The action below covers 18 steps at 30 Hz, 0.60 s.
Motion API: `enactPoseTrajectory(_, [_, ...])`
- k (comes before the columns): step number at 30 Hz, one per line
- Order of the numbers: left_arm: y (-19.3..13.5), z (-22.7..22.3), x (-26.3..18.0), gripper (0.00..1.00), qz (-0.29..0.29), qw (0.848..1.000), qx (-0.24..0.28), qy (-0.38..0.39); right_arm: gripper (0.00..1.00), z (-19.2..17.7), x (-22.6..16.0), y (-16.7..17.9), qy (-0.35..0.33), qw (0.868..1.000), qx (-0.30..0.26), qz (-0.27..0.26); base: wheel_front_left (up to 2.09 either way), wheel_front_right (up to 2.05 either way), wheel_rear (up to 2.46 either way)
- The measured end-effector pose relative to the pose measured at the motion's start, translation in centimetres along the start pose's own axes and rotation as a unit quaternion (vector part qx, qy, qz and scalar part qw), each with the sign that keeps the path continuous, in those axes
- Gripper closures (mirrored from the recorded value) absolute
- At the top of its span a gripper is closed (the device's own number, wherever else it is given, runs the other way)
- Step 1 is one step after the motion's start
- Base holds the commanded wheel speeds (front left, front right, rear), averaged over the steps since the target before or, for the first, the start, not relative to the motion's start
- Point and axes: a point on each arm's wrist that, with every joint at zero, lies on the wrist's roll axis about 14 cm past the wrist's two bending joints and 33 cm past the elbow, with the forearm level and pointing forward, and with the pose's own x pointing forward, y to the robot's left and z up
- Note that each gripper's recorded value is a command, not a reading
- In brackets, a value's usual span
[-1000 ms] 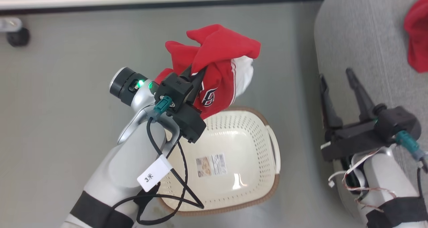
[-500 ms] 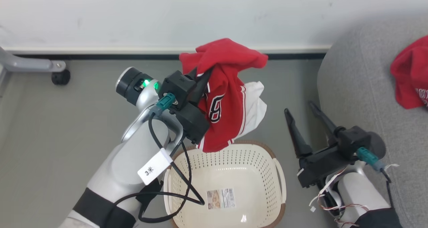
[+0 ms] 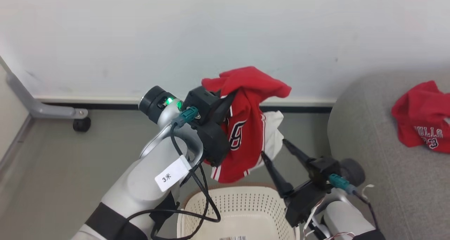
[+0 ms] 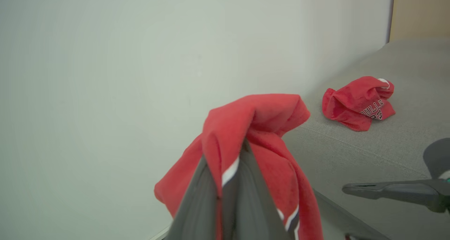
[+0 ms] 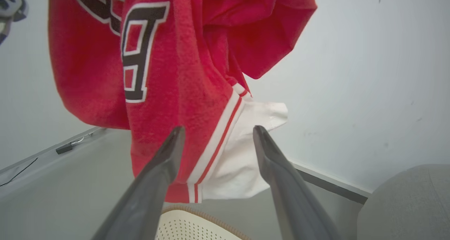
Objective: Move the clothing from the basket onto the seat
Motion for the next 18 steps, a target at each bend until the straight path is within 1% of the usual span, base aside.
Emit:
enactPoseTrajectory(4, [-1.1,1.7,-0.8,1.00,-0.010,1.000,0.000,-0.009,0.00,1.1,-0.2,2.3,-0.006,0.999,-0.018,0.031,0.00,0.00,0.00])
enactPoseTrajectory(10, [-2.5,4.3,-1.8,1.00,-0.023,0.999,0.012,-0.029,0.00,1.9,-0.8,5.2,-0.009,0.997,-0.029,0.067,0.00,0.00,0.00])
enactPoseTrajectory(18, [-3.9,5.6,-2.9,1.00,-0.032,0.999,0.002,-0.041,0.00,1.6,-0.9,6.7,0.004,0.995,-0.043,0.088,0.00,0.00,0.00])
